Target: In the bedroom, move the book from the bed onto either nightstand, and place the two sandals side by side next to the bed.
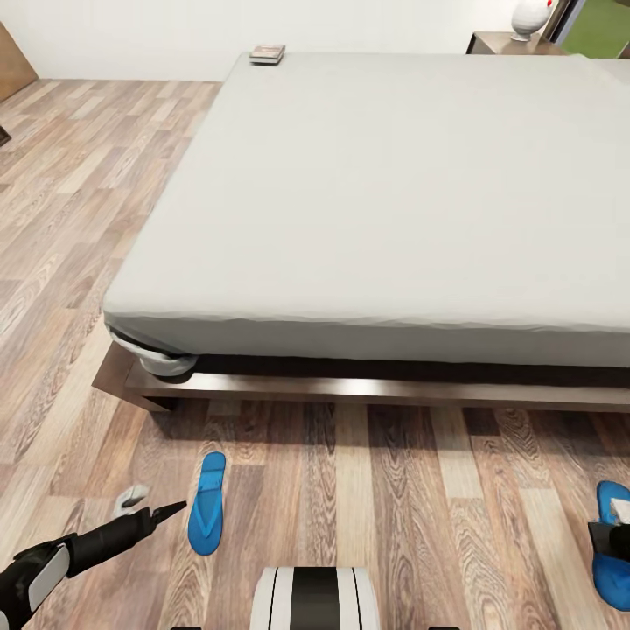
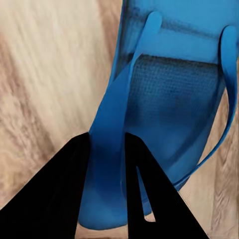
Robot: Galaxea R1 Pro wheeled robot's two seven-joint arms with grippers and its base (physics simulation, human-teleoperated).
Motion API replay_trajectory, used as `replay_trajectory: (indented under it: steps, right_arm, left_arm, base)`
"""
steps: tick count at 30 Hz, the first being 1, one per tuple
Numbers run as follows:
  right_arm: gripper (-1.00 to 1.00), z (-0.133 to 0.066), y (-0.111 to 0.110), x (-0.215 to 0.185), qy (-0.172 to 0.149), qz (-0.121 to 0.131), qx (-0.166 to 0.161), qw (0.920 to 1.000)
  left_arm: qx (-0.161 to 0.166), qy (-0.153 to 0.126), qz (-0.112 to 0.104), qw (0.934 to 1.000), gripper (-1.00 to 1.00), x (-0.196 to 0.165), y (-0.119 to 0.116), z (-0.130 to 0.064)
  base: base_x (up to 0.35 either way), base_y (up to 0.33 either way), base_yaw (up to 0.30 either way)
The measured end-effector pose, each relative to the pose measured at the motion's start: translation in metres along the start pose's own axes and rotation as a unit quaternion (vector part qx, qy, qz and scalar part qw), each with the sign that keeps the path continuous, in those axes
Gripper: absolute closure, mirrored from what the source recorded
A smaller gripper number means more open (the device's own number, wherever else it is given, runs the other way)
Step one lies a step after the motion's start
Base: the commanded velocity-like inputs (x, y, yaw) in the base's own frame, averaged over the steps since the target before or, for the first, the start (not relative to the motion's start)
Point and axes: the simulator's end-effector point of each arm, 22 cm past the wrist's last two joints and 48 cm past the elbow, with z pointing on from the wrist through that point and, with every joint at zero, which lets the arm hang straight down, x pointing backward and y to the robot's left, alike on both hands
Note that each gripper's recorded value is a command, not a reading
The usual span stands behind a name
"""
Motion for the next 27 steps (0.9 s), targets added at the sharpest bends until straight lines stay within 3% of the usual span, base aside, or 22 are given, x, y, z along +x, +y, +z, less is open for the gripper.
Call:
replay_trajectory:
  steps: [6,27]
  right_arm:
    - [1.00,0.0048,0.0037,0.0091,0.003,-0.014,0.045,0.9989]
    - [1.00,0.0064,0.0124,0.0105,0.000,-0.017,0.042,0.9990]
  left_arm:
    - [-0.005,0.004,-0.009,0.9999,-1.00,0.0066,0.0052,-0.0016]
    - [-0.005,0.005,-0.009,0.9999,-1.00,0.0073,0.0053,-0.0018]
  base:
    - [0.000,0.224,0.000]
    - [0.004,0.314,0.000]
